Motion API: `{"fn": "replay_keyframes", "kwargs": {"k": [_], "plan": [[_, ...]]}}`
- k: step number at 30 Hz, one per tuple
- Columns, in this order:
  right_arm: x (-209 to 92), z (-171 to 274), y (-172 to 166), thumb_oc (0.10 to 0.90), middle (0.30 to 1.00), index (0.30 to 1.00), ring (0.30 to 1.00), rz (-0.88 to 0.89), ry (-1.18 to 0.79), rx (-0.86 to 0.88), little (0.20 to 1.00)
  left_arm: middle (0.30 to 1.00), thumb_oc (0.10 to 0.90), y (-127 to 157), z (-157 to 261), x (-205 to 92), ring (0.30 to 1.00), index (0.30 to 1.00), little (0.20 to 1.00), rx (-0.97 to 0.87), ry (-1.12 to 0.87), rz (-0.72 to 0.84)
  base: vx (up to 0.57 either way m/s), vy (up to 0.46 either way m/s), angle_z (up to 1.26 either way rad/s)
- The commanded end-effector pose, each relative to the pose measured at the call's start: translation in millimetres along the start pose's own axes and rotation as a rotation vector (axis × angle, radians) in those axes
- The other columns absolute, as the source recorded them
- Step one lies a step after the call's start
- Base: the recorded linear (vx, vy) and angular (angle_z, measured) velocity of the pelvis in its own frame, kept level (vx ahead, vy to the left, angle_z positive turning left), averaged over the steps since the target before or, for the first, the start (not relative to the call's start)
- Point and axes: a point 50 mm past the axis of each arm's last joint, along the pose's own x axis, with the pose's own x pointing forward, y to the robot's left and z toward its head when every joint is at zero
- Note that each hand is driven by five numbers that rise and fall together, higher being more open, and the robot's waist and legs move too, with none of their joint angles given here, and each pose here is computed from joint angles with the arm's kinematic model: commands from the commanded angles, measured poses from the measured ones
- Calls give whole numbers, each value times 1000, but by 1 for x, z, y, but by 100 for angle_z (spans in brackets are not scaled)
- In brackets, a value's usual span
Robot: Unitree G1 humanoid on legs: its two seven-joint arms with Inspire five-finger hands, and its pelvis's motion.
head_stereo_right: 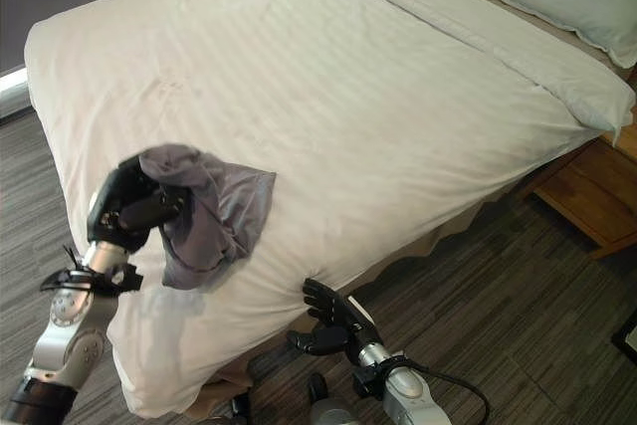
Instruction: Pick up bed clothes into laundry basket.
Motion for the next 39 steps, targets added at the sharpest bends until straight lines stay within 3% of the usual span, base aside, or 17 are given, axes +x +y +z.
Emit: {"fn": "replay_keyframes", "kwargs": {"k": [1,7,13,20,29,34,39], "plan": [[13,26,23,800,900,900,900,68,-180,19,900,300,400,-13,5,8,300,300,300,-141,-96,-57,0,0,0],[10,32,14,800,900,900,900,3,-208,27,900,300,400,-20,-28,-7,300,300,300,-297,10,-5,11,-25,-1],[15,45,8,800,900,900,900,-9,-242,-12,900,300,400,-12,-3,8,300,300,300,-175,-95,-6,-36,23,-36],[15,48,5,800,900,900,900,2,-259,62,900,300,400,-18,23,15,300,300,300,-188,-246,-14,-10,233,-201],[9,33,3,800,900,900,900,-88,-251,148,900,300,400,-10,33,16,300,300,300,-88,-243,-17,-344,197,-151],[4,47,2,800,900,900,900,-76,-294,16,900,300,400,1,16,-1,300,300,300,-76,-147,51,-362,96,-105],[13,67,10,800,900,900,900,-52,-376,22,900,300,400,10,21,-4,300,300,300,-56,-156,101,-227,25,-145]]}}
